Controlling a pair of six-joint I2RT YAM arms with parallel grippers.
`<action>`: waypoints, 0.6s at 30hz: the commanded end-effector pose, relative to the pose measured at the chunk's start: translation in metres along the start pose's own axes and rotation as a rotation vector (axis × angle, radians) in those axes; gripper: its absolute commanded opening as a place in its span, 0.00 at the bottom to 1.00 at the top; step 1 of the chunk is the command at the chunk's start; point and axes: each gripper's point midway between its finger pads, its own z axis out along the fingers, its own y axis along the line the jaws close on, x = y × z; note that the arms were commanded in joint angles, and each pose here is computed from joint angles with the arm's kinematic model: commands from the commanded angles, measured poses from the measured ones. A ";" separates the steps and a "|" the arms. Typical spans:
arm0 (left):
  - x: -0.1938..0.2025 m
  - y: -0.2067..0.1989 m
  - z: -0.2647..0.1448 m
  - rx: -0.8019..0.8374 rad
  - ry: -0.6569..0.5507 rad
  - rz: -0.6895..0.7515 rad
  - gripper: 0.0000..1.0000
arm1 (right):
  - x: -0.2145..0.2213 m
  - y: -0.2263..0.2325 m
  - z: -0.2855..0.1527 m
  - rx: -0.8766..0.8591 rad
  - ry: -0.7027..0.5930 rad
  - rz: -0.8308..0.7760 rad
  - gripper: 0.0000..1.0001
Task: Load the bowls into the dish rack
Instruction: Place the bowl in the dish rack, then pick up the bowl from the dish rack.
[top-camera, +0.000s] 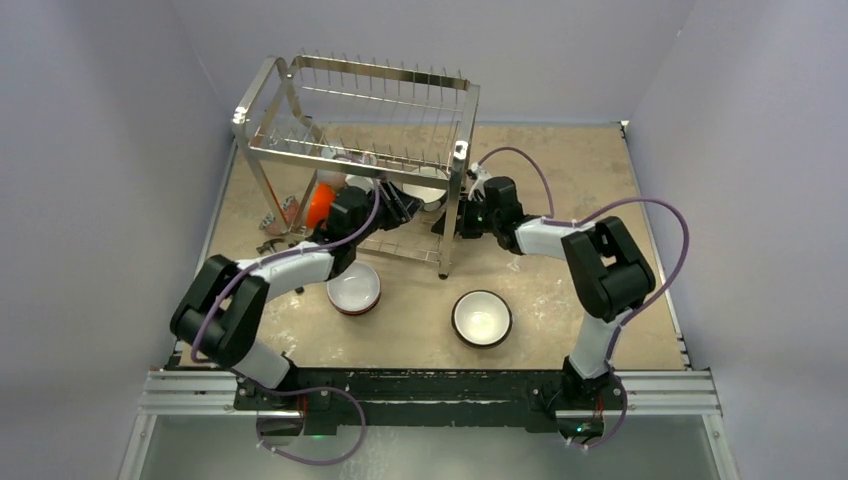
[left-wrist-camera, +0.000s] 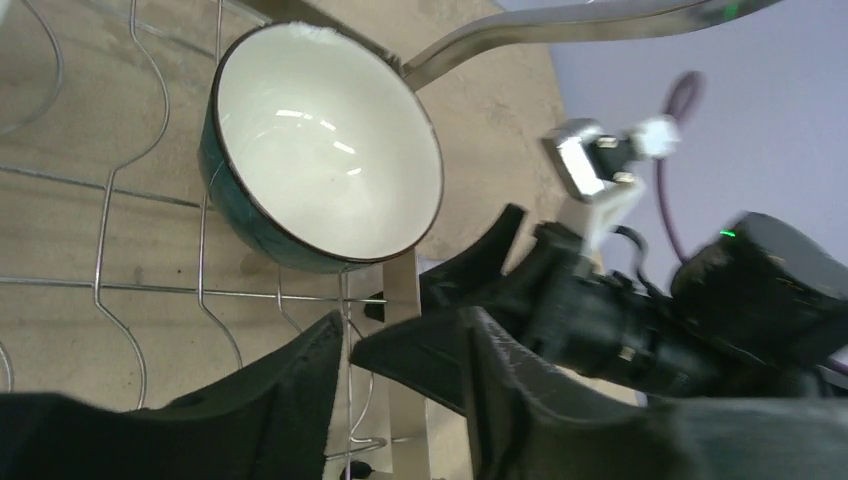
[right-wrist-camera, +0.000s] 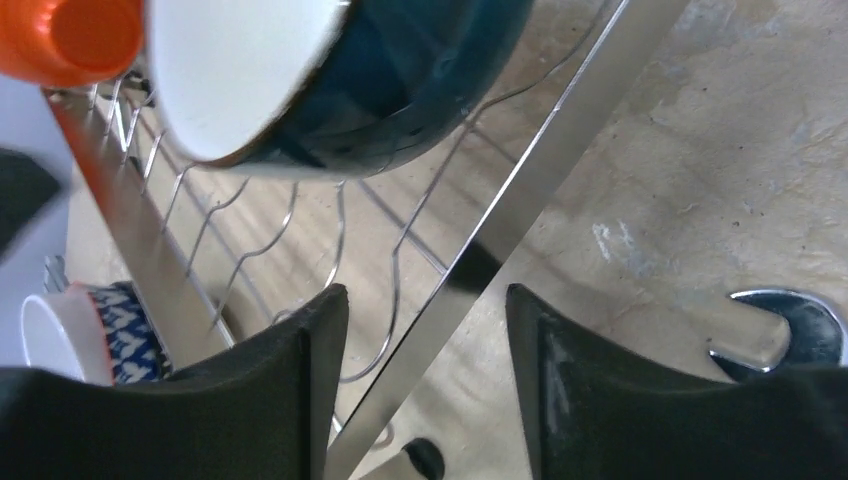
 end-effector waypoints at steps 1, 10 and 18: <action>-0.040 -0.028 -0.020 0.028 -0.074 0.190 0.51 | -0.008 0.011 0.009 -0.038 0.028 0.027 0.51; -0.021 -0.027 -0.016 0.089 0.078 0.515 0.60 | -0.018 -0.025 -0.020 0.108 0.009 0.016 0.00; 0.010 -0.034 0.001 0.267 0.142 0.759 0.61 | -0.016 -0.045 -0.046 0.135 0.019 0.006 0.03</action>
